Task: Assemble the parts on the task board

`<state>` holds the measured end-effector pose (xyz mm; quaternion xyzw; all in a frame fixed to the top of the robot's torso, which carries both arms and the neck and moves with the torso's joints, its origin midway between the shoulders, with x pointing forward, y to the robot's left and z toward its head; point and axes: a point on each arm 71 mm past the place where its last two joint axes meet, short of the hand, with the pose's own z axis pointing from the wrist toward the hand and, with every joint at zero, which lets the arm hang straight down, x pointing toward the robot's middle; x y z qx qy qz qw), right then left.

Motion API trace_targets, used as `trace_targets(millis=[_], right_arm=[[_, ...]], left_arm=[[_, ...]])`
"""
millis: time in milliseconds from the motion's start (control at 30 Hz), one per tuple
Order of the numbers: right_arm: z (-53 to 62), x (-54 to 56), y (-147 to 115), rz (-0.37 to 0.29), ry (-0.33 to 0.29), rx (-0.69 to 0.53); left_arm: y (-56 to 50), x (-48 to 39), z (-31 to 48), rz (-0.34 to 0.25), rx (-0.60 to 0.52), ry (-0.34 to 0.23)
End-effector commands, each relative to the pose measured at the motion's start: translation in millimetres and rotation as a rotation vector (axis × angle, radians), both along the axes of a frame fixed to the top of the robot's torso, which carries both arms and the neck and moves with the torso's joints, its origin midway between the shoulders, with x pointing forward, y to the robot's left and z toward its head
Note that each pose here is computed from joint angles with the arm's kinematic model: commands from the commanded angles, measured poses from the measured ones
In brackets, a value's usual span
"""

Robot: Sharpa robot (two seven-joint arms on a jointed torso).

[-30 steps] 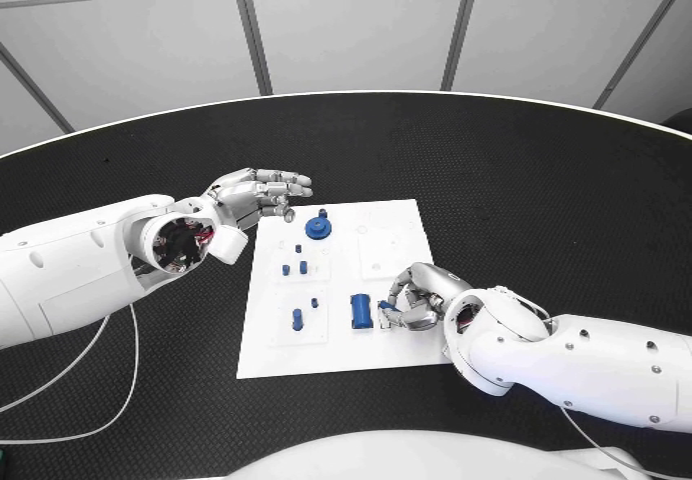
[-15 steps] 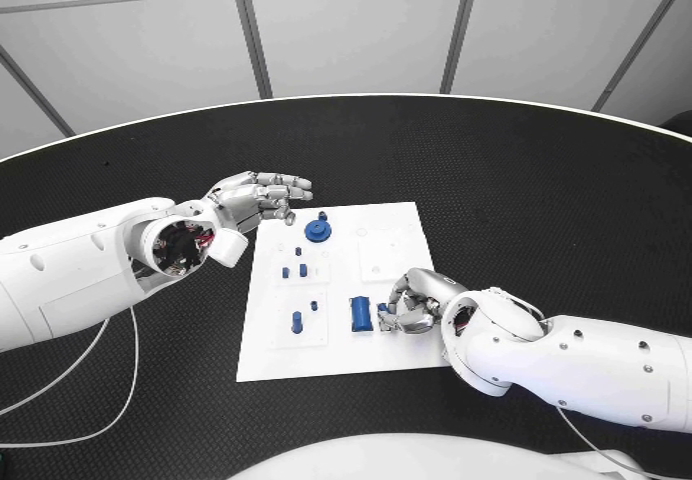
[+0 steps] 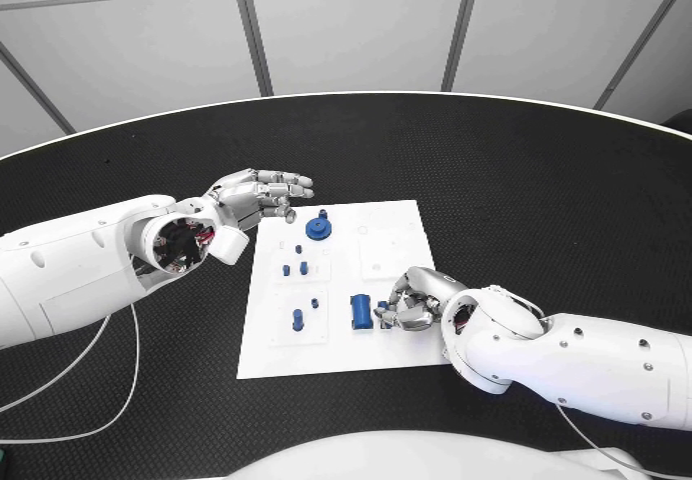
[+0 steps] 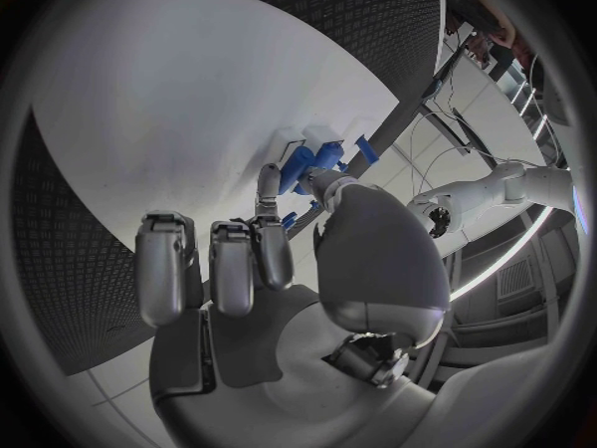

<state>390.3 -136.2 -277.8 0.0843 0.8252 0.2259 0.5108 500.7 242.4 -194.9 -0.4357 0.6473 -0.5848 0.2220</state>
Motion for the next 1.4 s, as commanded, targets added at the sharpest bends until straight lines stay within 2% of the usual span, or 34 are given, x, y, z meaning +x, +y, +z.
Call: trace_targets(millis=[33, 933, 1100, 1167, 1200, 1300, 1400], right_arm=[[0.2, -0.2, 0, 0.001, -0.001, 0.001], [-0.1, -1.5, -7, -0.002, 0.01, -0.014], [2.2, -2.1, -9, 0.0, -0.01, 0.008], [5.7, -2.8, -11, 0.006, -0.039, 0.045], [9.1, -3.4, -14, 0.007, -0.054, 0.107], [13.9, -2.1, -21, 0.006, -0.055, 0.224], [20.0, 7.6, -31, 0.0, -0.043, 0.361]], left_arm=[[0.2, 0.0, 0.0, 0.0, 0.0, 0.001], [0.3, 0.5, -0.5, -0.001, 0.002, 0.003], [-0.1, 0.7, -0.5, -0.002, 0.001, 0.002], [-0.2, 1.0, -0.5, -0.001, 0.0, 0.0], [-0.1, 1.4, -0.5, 0.001, -0.001, -0.002], [0.5, 2.6, -0.4, 0.009, -0.002, -0.008], [2.1, 5.0, -0.5, 0.034, -0.016, -0.009]])
